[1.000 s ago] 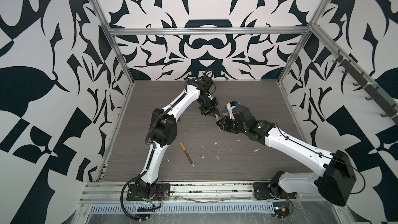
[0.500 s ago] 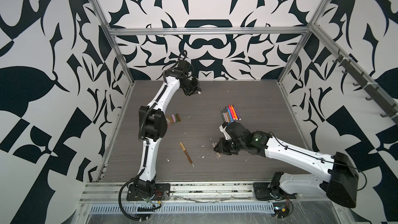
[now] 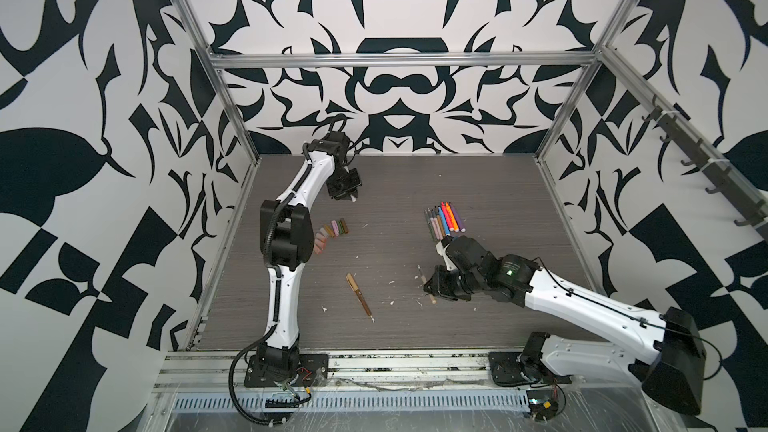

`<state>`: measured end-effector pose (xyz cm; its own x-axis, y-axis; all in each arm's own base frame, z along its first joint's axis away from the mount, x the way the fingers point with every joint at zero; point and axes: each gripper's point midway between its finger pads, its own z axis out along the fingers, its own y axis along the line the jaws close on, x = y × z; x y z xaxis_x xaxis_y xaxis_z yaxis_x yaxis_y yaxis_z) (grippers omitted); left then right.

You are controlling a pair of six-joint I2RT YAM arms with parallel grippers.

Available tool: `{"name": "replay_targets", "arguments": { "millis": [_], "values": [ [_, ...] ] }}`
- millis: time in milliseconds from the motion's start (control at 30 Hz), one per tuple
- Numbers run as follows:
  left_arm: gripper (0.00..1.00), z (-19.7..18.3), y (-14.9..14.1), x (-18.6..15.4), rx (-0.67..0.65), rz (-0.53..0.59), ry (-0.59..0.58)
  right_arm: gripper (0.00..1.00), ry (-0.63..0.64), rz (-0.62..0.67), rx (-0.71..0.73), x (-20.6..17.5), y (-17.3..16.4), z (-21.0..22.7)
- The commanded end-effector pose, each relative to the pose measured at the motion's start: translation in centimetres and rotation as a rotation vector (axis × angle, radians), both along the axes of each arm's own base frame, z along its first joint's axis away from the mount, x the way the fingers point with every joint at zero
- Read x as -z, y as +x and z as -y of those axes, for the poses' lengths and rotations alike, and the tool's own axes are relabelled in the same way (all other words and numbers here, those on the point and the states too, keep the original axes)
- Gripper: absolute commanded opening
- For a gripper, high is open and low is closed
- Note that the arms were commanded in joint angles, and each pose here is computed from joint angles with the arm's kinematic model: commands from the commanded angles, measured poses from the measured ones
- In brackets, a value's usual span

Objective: Remove pen caps from pens
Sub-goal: Place the pen cap at the center of the table.

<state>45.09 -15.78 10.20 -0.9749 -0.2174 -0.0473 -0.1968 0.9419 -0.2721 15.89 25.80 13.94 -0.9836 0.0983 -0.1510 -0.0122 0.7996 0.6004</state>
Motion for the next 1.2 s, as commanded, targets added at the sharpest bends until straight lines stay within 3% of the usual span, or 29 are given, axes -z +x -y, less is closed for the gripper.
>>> {"name": "replay_targets", "arguments": {
  "millis": [0,233,500,967,1167],
  "values": [
    [0.00,-1.7,-3.6,1.5,0.071,-0.113,0.083,0.00,-0.008,0.021,-0.013,-0.5,0.5,-0.2],
    [0.03,-1.2,-4.8,3.7,0.043,-0.148,0.070,0.00,-0.009,0.015,-0.054,-0.7,1.0,-1.5],
    [0.07,-1.6,-5.3,5.4,0.056,-0.184,0.168,0.00,-0.016,0.020,-0.049,-0.9,0.9,-1.0],
    [0.24,-1.5,-4.9,5.6,0.054,-0.194,0.184,0.00,-0.015,0.022,-0.024,-0.9,0.5,-0.2],
    [0.27,-1.4,-4.7,5.3,0.055,-0.188,0.174,0.00,-0.019,0.024,-0.022,-0.9,0.5,0.0]
  ]
}}
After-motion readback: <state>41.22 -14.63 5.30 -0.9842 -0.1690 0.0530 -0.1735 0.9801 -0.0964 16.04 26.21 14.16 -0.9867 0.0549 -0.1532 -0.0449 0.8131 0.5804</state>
